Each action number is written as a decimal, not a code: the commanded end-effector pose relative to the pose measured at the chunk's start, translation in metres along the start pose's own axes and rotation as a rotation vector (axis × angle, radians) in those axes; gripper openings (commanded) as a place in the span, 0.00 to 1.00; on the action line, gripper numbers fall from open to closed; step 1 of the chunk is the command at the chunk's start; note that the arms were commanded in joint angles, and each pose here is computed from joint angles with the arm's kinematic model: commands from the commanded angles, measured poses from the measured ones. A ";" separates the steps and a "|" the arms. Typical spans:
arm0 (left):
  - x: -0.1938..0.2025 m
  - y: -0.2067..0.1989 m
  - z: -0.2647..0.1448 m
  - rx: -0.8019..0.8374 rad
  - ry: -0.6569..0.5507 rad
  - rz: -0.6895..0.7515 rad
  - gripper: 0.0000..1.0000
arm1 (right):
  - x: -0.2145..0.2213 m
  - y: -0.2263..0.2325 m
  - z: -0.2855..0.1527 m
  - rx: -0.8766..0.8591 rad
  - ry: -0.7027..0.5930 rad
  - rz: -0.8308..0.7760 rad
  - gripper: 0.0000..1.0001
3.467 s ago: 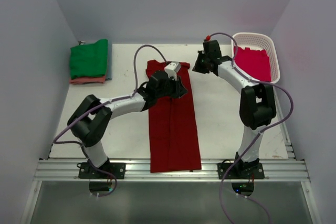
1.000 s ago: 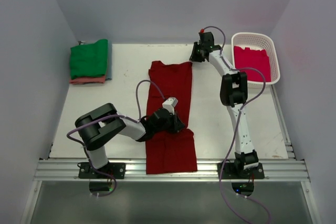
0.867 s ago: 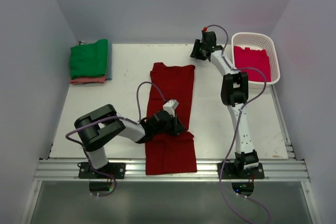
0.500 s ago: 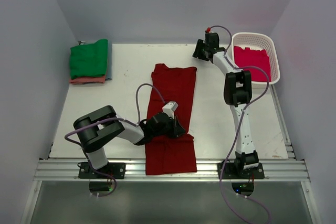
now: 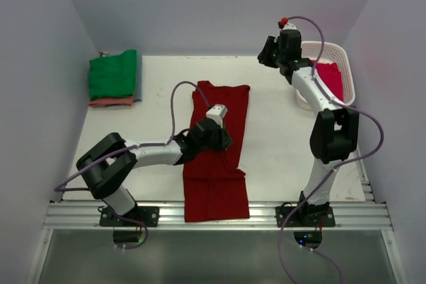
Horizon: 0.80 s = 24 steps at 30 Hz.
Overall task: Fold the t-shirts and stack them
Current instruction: Fold the tshirt
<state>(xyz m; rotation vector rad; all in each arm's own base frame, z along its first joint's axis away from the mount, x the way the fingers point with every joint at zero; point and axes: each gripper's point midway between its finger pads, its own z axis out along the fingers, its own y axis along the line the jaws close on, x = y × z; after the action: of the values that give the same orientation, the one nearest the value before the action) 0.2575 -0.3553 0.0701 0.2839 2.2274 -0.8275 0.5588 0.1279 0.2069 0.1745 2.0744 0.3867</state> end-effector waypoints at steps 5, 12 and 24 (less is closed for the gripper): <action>-0.114 0.098 -0.010 -0.228 -0.132 -0.034 0.00 | 0.082 0.012 -0.040 -0.061 0.184 0.025 0.00; -0.129 0.166 0.004 -0.325 -0.107 -0.083 0.00 | 0.145 0.022 -0.045 -0.086 0.347 0.010 0.00; -0.109 0.163 0.043 -0.180 -0.091 -0.046 0.00 | 0.221 0.012 -0.007 -0.033 0.546 0.040 0.00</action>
<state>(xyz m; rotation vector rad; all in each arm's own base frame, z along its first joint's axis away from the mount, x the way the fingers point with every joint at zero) 0.4165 -0.2398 0.0390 0.0228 2.2914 -0.5913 0.4356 0.1932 0.0414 0.0783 2.5714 0.5256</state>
